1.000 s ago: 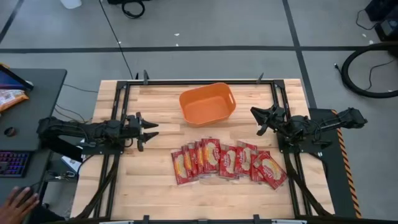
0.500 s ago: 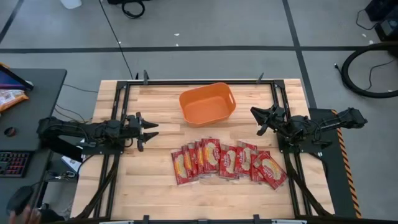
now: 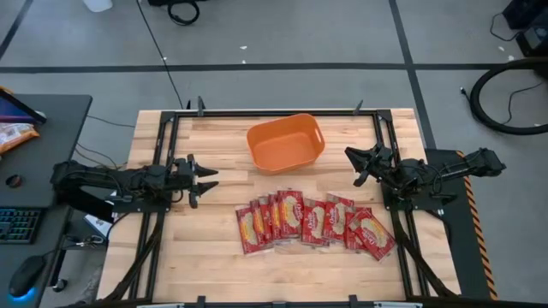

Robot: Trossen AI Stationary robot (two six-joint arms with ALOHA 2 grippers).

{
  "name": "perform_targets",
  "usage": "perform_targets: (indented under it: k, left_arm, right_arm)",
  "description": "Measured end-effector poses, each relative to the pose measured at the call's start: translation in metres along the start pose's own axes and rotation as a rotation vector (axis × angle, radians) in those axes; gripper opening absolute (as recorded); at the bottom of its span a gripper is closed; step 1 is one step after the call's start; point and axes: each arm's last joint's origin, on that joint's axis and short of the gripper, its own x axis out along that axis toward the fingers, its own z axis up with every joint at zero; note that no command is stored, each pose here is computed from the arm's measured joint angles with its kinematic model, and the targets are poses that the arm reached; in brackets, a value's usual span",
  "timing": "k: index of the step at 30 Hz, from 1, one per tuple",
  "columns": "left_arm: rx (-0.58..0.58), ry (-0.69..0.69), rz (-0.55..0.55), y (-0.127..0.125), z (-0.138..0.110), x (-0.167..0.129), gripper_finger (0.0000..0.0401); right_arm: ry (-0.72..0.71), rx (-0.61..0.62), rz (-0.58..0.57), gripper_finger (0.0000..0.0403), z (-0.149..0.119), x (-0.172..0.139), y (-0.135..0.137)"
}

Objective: Sort popcorn bags into baskets

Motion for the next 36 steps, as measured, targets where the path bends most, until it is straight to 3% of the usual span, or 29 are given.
perform_targets:
  k: [18,29,36]
  left_arm:
    - [-0.005,-0.003,0.000,0.000,0.000,0.000,0.0192]
    - [-0.144,-0.272,-0.061,-0.004,0.027,-0.004,0.0192]
    - [-0.154,-0.313,0.021,-0.002,0.030,-0.005,0.0192]
  right_arm:
    - [0.000,0.000,0.000,0.0061,0.000,0.000,0.000]
    - [0.000,0.000,0.000,0.0061,0.000,0.000,0.000]
    - [0.000,0.000,0.000,0.0061,0.000,0.000,0.000]
